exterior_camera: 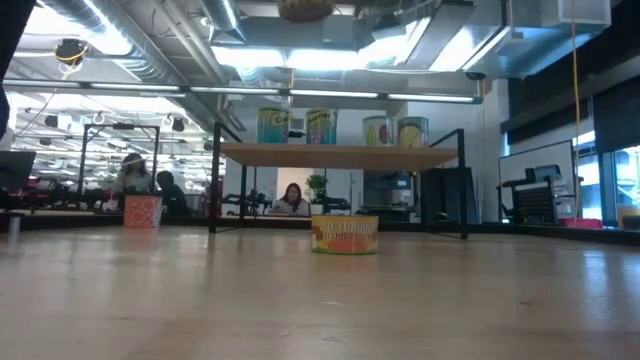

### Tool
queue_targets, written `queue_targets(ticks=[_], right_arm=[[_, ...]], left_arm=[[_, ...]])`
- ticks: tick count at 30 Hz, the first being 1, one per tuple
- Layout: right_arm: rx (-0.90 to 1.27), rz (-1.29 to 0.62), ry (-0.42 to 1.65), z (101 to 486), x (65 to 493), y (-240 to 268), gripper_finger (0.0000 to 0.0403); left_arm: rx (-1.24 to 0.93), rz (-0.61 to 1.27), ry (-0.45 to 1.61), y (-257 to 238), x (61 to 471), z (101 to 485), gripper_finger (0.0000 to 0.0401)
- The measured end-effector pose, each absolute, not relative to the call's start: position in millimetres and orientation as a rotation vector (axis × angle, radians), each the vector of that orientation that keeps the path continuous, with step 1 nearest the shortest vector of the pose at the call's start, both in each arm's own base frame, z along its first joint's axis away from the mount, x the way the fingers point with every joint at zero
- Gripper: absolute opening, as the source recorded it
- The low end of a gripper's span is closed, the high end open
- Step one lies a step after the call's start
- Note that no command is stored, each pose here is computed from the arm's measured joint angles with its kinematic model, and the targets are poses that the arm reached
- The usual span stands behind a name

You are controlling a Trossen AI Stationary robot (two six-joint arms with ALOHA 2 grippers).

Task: Pick and place cans onto a shelf
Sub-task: Put the canned beans on the shelf

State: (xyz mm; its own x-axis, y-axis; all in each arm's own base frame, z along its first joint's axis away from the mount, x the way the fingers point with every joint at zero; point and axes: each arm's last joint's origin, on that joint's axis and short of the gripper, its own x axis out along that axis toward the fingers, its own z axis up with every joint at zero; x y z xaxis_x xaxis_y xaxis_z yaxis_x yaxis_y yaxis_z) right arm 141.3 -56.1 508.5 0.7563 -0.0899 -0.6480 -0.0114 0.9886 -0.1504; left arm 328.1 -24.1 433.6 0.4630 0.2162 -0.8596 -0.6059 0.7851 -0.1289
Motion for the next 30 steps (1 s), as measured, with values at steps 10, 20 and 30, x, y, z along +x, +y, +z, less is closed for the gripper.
queue_targets(ticks=[10,20,30], right_arm=[[-0.139,-0.050,0.759,493,155,-63,0.0005],[-0.168,-0.119,0.769,487,164,-69,0.0005],[-0.181,-0.128,0.729,490,166,-70,0.0005]], left_arm=[[-0.392,0.593,0.955,61,313,444,0.0000],[-0.368,0.560,0.962,136,320,429,0.0000],[-0.359,0.522,1.067,176,347,386,0.0000]])
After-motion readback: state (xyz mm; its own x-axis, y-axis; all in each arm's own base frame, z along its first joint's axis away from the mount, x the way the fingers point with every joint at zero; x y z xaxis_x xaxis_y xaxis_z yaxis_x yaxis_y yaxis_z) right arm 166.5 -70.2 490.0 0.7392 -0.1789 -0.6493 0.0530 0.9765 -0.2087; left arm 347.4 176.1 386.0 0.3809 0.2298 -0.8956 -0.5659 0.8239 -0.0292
